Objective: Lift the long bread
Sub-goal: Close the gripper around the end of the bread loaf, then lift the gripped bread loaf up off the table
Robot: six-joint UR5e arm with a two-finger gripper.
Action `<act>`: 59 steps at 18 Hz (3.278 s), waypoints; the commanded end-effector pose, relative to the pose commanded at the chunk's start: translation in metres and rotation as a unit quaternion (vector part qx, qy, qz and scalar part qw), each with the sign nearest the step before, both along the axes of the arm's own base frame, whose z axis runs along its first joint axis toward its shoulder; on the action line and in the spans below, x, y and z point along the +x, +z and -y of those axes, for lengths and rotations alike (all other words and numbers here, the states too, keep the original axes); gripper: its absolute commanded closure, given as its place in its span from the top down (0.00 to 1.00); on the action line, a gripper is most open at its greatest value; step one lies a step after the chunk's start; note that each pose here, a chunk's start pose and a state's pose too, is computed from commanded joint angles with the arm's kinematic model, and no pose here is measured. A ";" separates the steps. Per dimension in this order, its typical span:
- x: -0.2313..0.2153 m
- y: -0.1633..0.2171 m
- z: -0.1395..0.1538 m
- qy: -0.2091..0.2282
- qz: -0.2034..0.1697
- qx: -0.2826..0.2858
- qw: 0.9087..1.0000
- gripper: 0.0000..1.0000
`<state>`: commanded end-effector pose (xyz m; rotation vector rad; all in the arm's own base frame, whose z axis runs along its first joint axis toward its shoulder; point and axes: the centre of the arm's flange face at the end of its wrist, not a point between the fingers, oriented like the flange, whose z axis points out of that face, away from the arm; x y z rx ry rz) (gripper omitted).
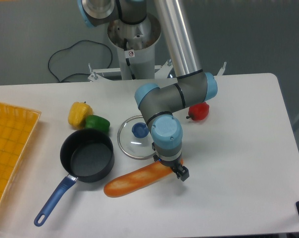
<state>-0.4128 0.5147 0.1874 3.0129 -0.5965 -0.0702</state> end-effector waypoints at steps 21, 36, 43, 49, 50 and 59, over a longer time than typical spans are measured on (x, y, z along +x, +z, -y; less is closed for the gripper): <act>-0.013 0.021 0.001 0.003 -0.007 -0.006 1.000 0.33; -0.037 0.081 0.031 0.001 0.039 0.021 0.999 0.33; -0.045 0.111 0.053 -0.004 0.060 0.052 0.997 0.33; -0.050 0.121 0.066 -0.007 0.067 0.056 0.996 0.33; -0.050 0.122 0.066 -0.007 0.068 0.059 0.996 0.33; -0.058 0.133 0.081 0.004 0.074 0.089 0.993 0.33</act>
